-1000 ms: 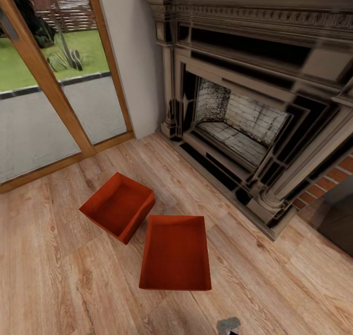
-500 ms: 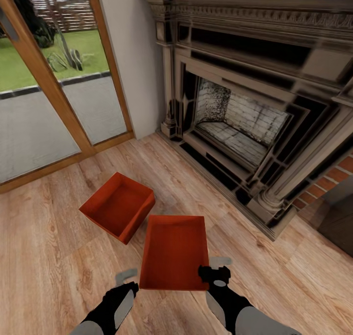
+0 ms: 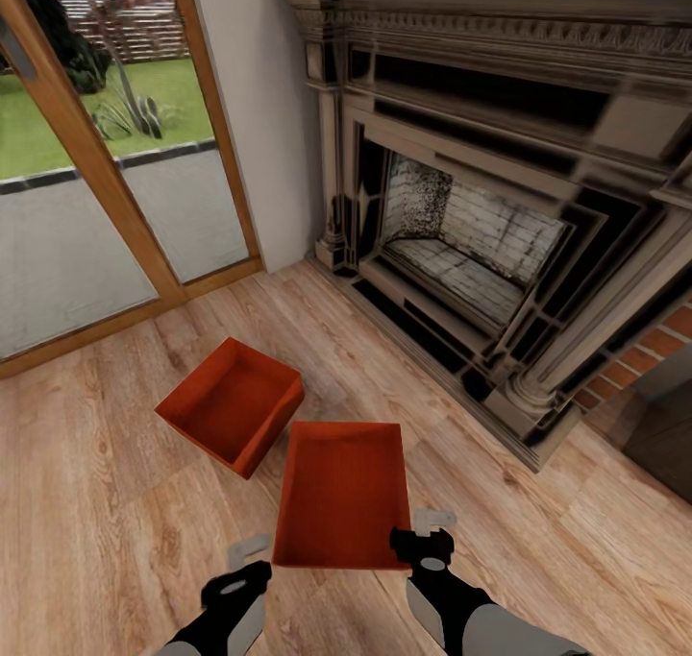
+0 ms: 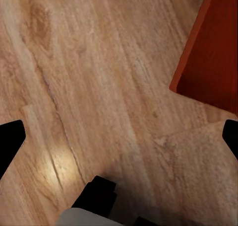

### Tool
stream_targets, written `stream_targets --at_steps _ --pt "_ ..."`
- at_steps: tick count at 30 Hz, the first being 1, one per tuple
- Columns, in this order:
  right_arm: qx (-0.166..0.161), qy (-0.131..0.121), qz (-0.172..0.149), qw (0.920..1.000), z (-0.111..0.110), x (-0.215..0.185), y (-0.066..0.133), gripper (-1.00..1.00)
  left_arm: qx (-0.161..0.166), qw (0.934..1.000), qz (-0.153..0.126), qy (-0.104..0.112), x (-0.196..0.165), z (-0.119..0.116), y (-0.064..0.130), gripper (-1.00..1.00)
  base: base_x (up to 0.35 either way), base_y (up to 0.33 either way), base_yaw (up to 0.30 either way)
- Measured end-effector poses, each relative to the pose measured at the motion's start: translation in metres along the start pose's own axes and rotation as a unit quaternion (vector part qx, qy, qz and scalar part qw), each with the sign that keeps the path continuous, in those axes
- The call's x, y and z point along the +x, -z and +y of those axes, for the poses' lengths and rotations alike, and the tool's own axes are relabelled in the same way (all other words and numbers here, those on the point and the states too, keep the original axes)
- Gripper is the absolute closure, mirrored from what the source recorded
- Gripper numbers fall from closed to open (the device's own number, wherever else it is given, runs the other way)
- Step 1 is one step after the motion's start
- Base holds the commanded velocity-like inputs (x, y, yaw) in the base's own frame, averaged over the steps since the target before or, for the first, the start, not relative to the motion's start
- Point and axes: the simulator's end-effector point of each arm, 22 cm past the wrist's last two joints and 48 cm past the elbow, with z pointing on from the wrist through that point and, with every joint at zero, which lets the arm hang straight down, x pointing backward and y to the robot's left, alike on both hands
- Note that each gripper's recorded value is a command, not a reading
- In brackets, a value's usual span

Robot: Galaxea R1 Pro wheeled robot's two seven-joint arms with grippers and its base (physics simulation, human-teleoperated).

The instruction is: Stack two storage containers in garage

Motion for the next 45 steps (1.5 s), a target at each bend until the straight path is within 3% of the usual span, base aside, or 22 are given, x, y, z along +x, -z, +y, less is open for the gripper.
stream_targets --at_steps 5,11,15,19,21,22,25,45 --pt "-0.003 0.001 -0.001 1.0000 0.001 0.000 0.000 -1.00 0.026 0.9994 -0.011 -0.022 -0.006 -0.012 0.001 -1.00 0.070 0.000 0.000" --pt "-0.004 0.002 -0.001 1.0000 0.002 0.000 0.000 -1.00 0.037 0.9986 -0.032 -0.019 -0.030 -0.015 0.001 -1.00 0.010 0.000 0.000" --pt "-0.004 0.002 -0.001 1.0000 0.002 0.000 0.000 -1.00 0.040 0.9986 -0.028 -0.021 -0.033 -0.017 0.001 -1.00 0.001 0.000 0.000" --pt "-0.007 0.002 0.002 1.0000 0.000 0.012 0.001 -1.00 0.087 0.9957 -0.001 -0.032 -0.010 -0.018 -0.006 -1.00 0.000 0.000 0.000" --pt "-0.016 0.002 -0.002 0.9999 0.002 0.017 0.002 -1.00 0.088 0.9955 0.004 -0.035 -0.001 -0.012 -0.009 -1.00 0.000 0.000 0.000" --pt "-0.024 0.001 -0.006 0.9997 0.004 0.019 0.002 -1.00 0.089 0.9951 -0.032 -0.027 -0.011 -0.008 -0.010 -1.00 0.000 0.000 0.000" --pt "-0.025 0.001 -0.007 0.9997 0.005 0.020 0.003 -1.00 0.090 0.9926 -0.080 -0.015 -0.026 -0.008 -0.007 -1.00 0.000 0.000 0.000" --pt "-0.025 0.000 -0.007 0.9997 0.005 0.020 0.003 -1.00 0.084 0.9926 -0.088 -0.003 -0.027 -0.004 -0.007 -1.00 0.003 0.000 0.000"
